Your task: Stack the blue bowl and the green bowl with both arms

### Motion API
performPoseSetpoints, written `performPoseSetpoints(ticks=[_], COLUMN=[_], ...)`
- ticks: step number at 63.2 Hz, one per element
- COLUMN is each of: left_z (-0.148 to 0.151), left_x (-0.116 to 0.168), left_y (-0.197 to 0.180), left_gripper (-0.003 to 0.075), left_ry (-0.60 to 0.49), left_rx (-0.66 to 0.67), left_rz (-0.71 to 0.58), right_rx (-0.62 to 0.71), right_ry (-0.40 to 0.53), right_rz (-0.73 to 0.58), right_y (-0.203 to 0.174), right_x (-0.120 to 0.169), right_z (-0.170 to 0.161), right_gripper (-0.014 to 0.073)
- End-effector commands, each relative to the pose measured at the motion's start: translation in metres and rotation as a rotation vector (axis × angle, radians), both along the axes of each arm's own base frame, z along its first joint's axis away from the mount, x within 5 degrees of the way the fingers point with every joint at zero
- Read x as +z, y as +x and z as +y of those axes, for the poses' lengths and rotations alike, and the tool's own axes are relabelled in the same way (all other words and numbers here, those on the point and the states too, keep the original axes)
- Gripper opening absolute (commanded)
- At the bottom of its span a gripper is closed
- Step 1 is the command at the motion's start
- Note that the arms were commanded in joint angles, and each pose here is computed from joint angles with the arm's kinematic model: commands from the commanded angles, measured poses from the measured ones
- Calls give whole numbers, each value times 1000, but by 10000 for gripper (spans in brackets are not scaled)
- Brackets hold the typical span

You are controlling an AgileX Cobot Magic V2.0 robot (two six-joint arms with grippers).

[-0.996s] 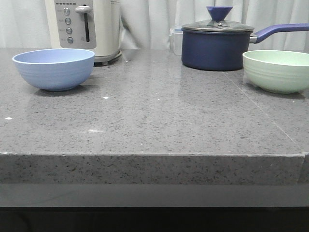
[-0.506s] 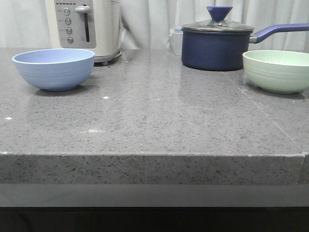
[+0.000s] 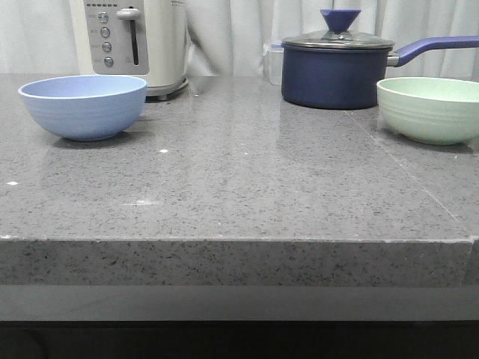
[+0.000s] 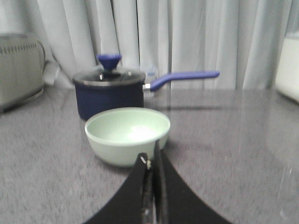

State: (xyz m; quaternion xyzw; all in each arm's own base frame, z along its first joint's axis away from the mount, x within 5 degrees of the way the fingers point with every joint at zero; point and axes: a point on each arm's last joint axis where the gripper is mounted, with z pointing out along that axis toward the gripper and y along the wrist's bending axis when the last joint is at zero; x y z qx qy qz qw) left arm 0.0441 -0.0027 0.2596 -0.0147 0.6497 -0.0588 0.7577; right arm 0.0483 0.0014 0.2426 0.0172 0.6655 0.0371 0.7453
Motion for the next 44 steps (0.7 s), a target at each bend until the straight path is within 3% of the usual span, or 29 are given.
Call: performPoseSetpoints(ticks=[1,11,21,29,44], left_z=[1,0,-2,-3,-5], left_x=[45,95,127,130,118], left_y=[-14,-21,-6,16,50], left_gripper=[-20,-20,-20,-20,-20], left_ry=[-12,-6,7,17,22], left_rx=[-1,-10,-20,-26,-27], left_rz=[-117,-62,111,282,420], right_rx=[-12,-13,-14,-9,-2], right_ry=[-26,-45,-61,-68,-72], right_rz=[-133,-103,-1,145,346], right_y=[-13,-20,-8,11,51], right_x=[40,82,115,124,110], right_z=[-1,-1,-1,0,0], right_gripper=[-55,-55,-55,-55,-55])
